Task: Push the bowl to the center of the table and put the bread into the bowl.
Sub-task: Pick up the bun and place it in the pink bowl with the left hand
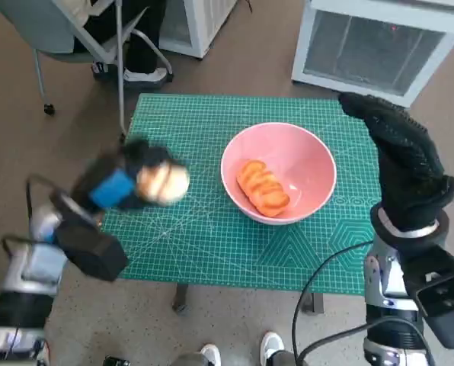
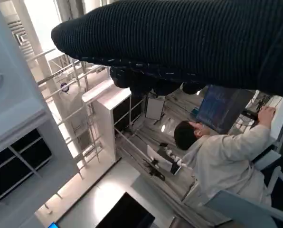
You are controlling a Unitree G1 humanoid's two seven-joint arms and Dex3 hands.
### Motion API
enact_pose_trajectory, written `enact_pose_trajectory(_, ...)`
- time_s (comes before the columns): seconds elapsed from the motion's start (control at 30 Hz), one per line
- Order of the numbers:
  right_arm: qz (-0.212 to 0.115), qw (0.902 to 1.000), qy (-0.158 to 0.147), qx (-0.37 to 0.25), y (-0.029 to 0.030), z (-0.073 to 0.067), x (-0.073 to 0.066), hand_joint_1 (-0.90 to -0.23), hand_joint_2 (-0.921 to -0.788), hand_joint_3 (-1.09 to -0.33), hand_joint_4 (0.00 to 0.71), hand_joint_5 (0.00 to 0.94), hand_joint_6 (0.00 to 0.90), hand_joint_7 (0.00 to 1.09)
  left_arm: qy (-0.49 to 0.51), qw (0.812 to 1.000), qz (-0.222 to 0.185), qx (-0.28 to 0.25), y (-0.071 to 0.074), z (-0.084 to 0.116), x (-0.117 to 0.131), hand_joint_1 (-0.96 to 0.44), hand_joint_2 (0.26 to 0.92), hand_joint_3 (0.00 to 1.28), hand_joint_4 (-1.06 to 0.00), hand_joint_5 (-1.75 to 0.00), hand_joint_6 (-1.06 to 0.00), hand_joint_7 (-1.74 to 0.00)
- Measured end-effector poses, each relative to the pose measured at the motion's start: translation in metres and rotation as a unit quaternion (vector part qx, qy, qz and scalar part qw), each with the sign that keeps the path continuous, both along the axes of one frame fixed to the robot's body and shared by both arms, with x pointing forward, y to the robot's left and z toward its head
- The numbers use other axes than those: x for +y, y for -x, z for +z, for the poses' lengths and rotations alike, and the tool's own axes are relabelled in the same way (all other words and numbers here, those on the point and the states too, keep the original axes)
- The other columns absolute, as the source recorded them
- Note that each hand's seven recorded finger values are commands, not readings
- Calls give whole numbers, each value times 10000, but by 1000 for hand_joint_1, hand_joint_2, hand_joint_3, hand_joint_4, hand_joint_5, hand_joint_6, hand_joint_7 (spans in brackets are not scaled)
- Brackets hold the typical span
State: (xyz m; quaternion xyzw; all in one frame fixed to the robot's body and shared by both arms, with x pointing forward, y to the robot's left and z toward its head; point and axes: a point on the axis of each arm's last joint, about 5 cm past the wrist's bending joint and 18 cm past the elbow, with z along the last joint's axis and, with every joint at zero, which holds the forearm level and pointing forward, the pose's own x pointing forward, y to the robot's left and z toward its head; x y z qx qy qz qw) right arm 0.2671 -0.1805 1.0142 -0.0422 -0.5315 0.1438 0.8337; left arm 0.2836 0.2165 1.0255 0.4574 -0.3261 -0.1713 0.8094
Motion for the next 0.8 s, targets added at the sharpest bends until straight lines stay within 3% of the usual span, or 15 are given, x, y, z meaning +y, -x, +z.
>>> enact_pose_trajectory(0.17,-12,10000,-6,58,-19,-13,-3,-608,-921,-754,306,4,-1,704,388,9965,-393,-621,-126,231,-353,1,920,99,-578,-1282,-662,-1131)
enact_pose_trajectory(0.37,-4,10000,-12,99,-54,-12,6,-602,-921,-753,310,5,-1,704,395,9909,-964,-856,-275,402,-796,1,921,92,-595,-1208,-660,-1187)
enact_pose_trajectory(0.57,-4,10000,-16,28,-70,10,12,-611,-921,-752,311,6,-1,704,101,9901,-1248,-639,-456,433,-1141,0,921,122,-575,-1202,-615,-1265)
enact_pose_trajectory(0.8,-13,10000,-9,7,-69,9,8,-615,-921,-752,311,5,-1,704,-463,9911,-1243,-118,-592,336,-1442,0,920,141,-604,-1162,-547,-1345)
